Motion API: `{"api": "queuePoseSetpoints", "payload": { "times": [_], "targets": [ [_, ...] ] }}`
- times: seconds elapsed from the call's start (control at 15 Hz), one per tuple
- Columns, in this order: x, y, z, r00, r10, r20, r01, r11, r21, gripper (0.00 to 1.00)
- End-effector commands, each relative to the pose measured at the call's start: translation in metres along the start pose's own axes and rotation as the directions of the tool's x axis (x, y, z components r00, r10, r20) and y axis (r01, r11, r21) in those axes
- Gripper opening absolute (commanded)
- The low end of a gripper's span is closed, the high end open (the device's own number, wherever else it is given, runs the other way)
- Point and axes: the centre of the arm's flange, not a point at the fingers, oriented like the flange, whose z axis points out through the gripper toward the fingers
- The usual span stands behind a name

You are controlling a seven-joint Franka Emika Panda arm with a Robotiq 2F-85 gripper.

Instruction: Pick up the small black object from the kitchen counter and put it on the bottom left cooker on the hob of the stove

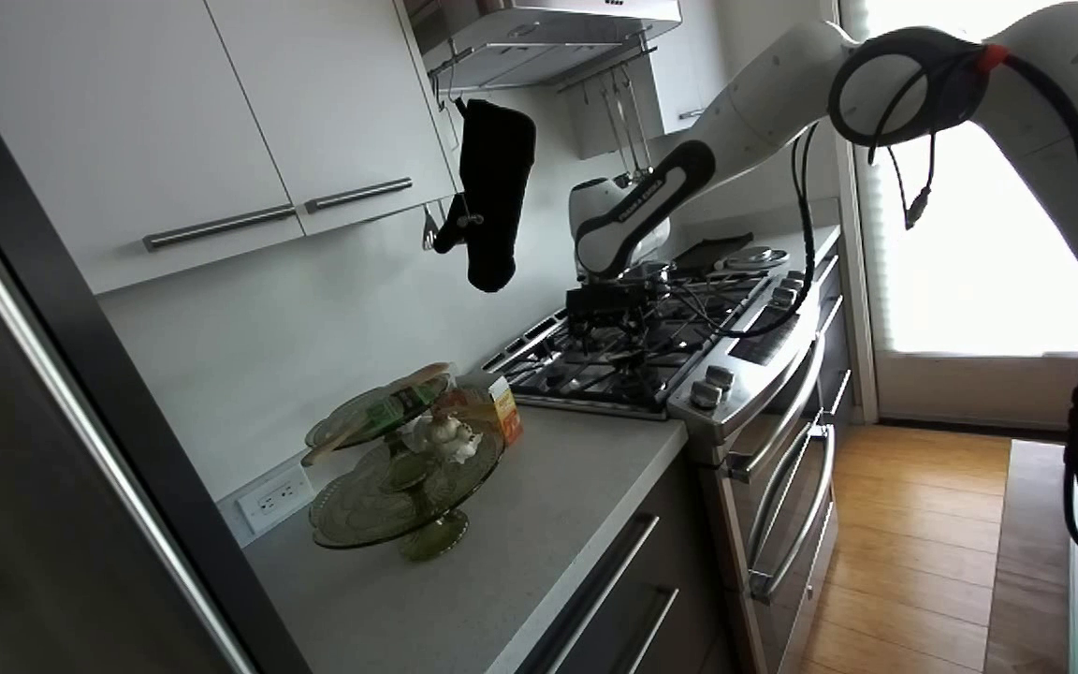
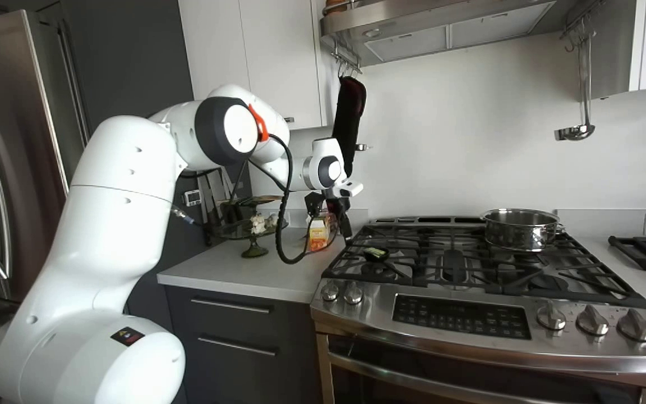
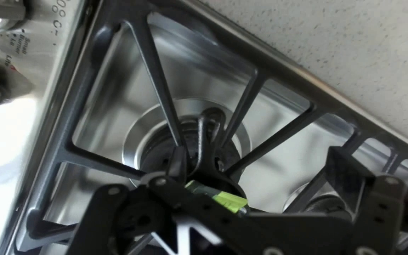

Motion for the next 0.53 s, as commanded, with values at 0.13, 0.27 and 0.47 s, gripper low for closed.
{"api": "queuePoseSetpoints", "payload": {
  "times": [0.13, 0.27, 0.47],
  "targets": [
    [-0.044, 0.052, -0.067, 0.979, -0.205, 0.017, 0.205, 0.979, -0.009, 1.00],
    [-0.053, 0.070, -0.082, 0.950, -0.311, -0.004, 0.311, 0.950, 0.002, 1.00],
    [-0.067, 0.095, -0.096, 0.882, -0.471, -0.022, 0.471, 0.882, -0.007, 1.00]
  ]
}}
